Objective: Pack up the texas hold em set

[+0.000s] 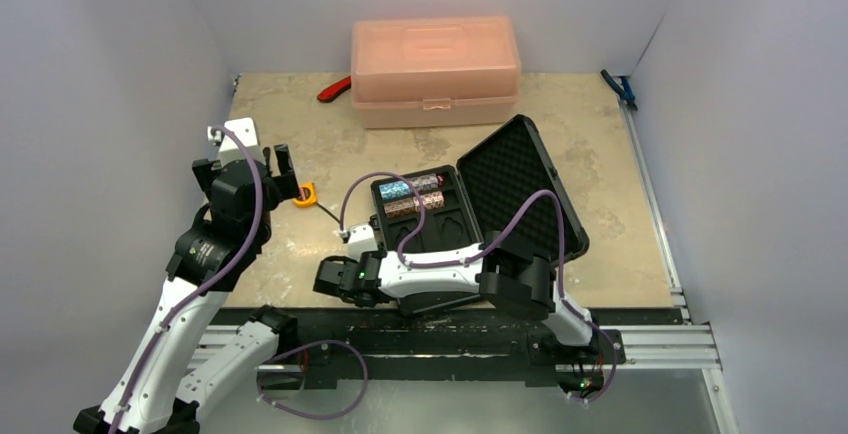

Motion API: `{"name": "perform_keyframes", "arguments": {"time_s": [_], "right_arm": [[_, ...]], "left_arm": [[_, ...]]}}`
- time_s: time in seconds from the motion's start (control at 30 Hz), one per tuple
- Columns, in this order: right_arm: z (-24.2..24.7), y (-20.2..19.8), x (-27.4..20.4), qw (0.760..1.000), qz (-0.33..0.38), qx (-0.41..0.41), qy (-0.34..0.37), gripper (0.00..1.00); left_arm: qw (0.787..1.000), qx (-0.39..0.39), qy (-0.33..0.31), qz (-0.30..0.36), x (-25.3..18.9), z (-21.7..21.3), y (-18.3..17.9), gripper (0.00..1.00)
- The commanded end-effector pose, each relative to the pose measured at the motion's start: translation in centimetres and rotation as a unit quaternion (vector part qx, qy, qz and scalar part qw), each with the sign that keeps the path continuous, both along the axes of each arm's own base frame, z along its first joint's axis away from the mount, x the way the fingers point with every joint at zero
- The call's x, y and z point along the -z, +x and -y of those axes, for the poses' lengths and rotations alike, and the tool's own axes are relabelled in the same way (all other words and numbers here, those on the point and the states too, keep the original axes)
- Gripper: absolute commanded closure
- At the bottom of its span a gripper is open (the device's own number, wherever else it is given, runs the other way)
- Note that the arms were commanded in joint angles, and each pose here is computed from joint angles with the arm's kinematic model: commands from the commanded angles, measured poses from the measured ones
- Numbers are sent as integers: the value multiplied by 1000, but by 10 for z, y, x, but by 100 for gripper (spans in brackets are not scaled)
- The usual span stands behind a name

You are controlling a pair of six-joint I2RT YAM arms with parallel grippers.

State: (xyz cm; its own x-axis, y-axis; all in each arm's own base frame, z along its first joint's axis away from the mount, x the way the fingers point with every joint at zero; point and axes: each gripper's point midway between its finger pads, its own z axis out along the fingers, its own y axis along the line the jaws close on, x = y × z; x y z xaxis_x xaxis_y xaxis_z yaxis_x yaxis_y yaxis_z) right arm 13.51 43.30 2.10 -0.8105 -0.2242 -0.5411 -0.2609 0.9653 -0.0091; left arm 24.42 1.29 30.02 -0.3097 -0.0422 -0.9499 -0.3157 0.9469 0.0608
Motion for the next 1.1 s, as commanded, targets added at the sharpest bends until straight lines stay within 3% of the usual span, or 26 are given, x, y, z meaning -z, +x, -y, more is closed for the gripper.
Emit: {"name": "perform_keyframes", "arguments": {"time_s": [0.0, 0.17, 0.3, 0.4, 0.6, 1.07], "right_arm": [[31, -5, 5, 999, 1, 11, -53, 68], [31, -8, 6, 998, -2, 10, -55, 80], [31, -9, 4, 998, 1, 9, -55, 83], [29, -7, 1, 999, 4, 6, -53, 90], [6, -5, -25, 1000, 22, -15, -14, 100], [-31, 3, -97, 992, 74, -64, 82, 100]], "left_arm": [[1000, -1, -12, 20, -8, 1, 1, 1], [1000, 0, -13, 20, -8, 1, 1, 1], [1000, 1, -13, 20, -8, 2, 2, 1], [1000, 2, -13, 19, -7, 2, 2, 1], [1000, 0, -12, 18, -7, 1, 2, 1], [1000, -12, -7, 21, -8, -3, 0, 1]]}}
